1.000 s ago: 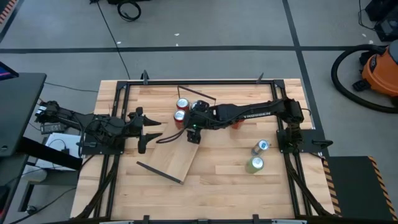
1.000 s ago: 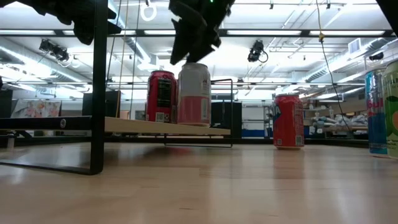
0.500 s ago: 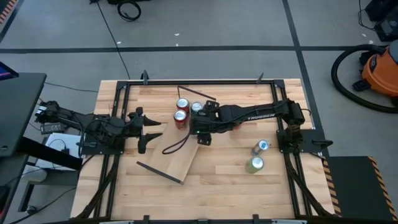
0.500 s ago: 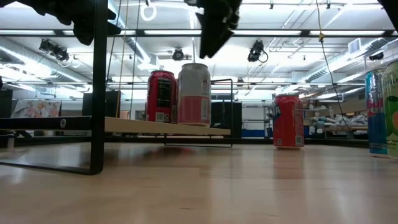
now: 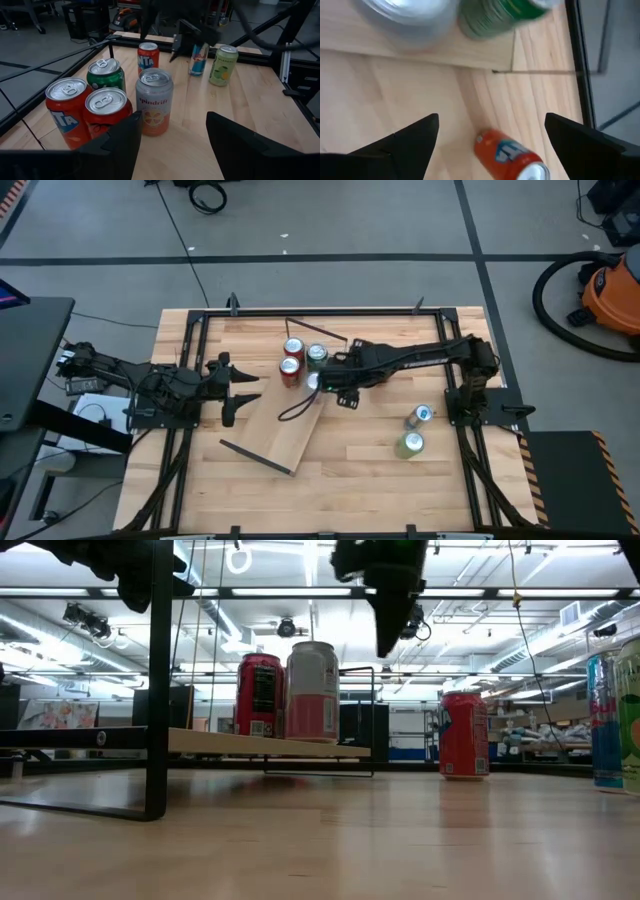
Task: Place canned beverage on shelf
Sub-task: Put the orange soda can on the shelf
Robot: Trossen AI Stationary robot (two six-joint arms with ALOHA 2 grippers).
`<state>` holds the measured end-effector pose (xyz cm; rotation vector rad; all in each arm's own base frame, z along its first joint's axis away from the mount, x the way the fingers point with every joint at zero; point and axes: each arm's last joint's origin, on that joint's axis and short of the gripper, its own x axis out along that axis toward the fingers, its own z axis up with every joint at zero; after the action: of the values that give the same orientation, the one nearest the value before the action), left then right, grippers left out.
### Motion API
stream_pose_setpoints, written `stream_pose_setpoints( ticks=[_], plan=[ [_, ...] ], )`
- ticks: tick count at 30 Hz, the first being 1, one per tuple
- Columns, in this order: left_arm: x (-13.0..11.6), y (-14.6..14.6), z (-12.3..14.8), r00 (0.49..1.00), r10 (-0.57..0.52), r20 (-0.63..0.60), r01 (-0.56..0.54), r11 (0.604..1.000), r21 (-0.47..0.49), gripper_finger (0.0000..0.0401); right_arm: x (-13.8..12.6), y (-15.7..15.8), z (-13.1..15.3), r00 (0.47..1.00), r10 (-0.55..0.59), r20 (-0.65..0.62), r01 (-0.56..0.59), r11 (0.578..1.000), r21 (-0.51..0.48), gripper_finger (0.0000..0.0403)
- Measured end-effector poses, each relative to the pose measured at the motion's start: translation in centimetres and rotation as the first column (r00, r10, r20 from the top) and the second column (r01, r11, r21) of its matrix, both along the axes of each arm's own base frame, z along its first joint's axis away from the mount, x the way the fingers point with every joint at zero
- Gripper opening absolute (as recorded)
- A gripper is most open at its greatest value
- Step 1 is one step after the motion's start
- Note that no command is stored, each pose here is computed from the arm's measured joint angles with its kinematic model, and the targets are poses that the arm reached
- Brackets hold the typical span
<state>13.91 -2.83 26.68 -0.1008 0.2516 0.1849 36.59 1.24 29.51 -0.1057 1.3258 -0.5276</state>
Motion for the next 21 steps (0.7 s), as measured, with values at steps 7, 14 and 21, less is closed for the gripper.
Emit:
stream_pose_setpoints(
  ticks=[7, 14, 21],
  plan=[
    [0.0, 0.0, 0.0, 1.0, 0.0, -0.001, 0.0, 1.0, 0.0, 0.0231, -3.1, -1.7, -0.2, 0.994, -0.082, 0.078, 0.076, 0.994, 0.074, 0.0367],
    [0.0, 0.0, 0.0, 1.0, 0.0, 0.002, 0.0, 1.0, -0.001, 0.0231, -6.1, -4.5, -1.0, 0.98, -0.197, 0.043, 0.191, 0.975, 0.115, 0.0389],
    [0.0, 0.0, 0.0, 1.0, 0.0, 0.002, 0.0, 1.0, -0.001, 0.0231, -7.8, -6.9, -1.7, 0.96, -0.278, 0.021, 0.27, 0.948, 0.171, 0.0399]
  ],
)
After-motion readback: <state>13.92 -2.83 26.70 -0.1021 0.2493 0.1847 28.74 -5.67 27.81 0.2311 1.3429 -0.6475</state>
